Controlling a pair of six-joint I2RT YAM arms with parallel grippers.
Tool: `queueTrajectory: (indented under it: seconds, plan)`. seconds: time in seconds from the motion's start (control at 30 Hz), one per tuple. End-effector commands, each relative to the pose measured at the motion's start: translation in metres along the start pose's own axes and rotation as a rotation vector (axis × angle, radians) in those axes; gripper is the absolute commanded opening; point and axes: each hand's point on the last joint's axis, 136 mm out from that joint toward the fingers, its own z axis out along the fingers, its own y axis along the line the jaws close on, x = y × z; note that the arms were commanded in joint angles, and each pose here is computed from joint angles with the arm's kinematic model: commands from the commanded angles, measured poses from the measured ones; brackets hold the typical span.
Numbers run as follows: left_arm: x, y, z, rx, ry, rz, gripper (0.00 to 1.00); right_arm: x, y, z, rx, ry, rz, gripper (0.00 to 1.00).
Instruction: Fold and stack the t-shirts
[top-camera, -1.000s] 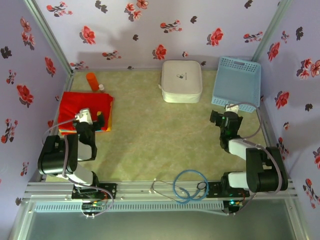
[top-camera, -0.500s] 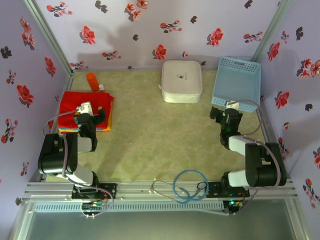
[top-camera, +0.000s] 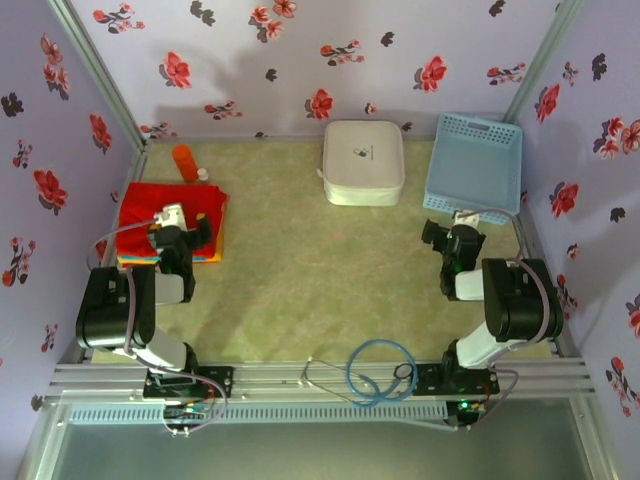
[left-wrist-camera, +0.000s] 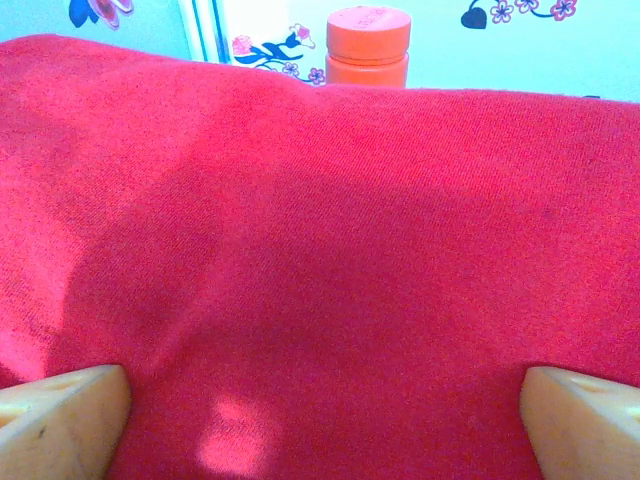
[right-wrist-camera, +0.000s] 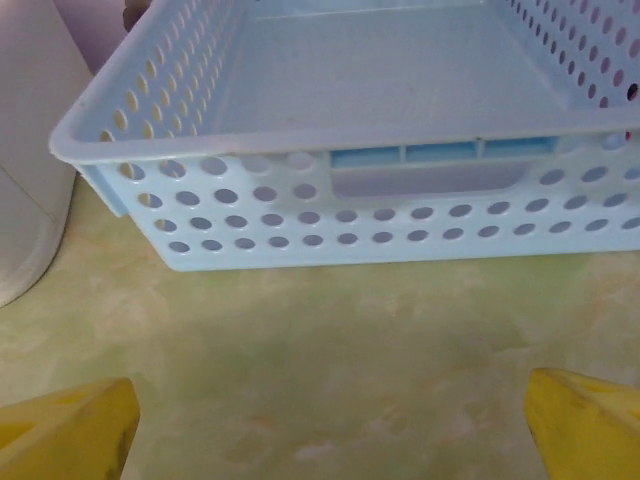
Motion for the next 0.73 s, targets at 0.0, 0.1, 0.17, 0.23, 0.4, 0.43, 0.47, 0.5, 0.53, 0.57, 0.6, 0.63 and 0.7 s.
queueTrajectory:
  seconds: [0.0,0.1,0.17,0.23,0.4,0.43,0.47,0.5,0.53,0.57,0.6,0.63,0.7]
  plan:
    - [0.004,-0.005,0.002,0.011,0.028,0.027,1.00,-0.018,0.005,0.002,-0.007,-0.047,-0.020,0.99]
    - [0.005,-0.005,0.002,0.012,0.028,0.027,1.00,-0.015,0.015,0.003,-0.061,-0.016,-0.040,0.99]
    - [0.005,-0.005,0.002,0.011,0.029,0.027,1.00,-0.016,0.017,0.004,-0.070,-0.027,-0.044,0.99]
    - [0.005,-0.005,0.002,0.012,0.029,0.027,1.00,-0.015,0.017,0.004,-0.071,-0.020,-0.043,0.99]
    - [0.005,-0.005,0.002,0.010,0.028,0.027,1.00,-0.015,0.017,0.004,-0.071,-0.020,-0.041,0.99]
    - [0.004,-0.005,0.002,0.011,0.028,0.026,1.00,-0.015,0.017,0.004,-0.071,-0.019,-0.042,0.99]
    - [0.005,-0.005,0.002,0.011,0.028,0.027,1.00,-0.014,0.017,0.004,-0.072,-0.016,-0.042,0.99]
    - [0.004,-0.005,0.002,0.011,0.028,0.027,1.00,-0.013,0.017,0.005,-0.073,-0.012,-0.042,0.99]
    - [0.005,-0.005,0.002,0.011,0.029,0.027,1.00,-0.014,0.017,0.006,-0.074,-0.011,-0.038,0.99]
    - [0.005,-0.005,0.002,0.012,0.029,0.027,1.00,-0.015,0.016,0.006,-0.073,-0.012,-0.037,0.99]
    - [0.005,-0.005,0.002,0.010,0.029,0.027,1.00,-0.015,0.016,0.005,-0.074,-0.013,-0.036,0.99]
    - [0.004,-0.005,0.001,0.011,0.027,0.027,1.00,-0.015,0.016,0.004,-0.074,-0.017,-0.036,0.99]
    - [0.005,-0.005,0.002,0.011,0.029,0.027,1.00,-0.015,0.016,0.004,-0.071,-0.019,-0.036,0.99]
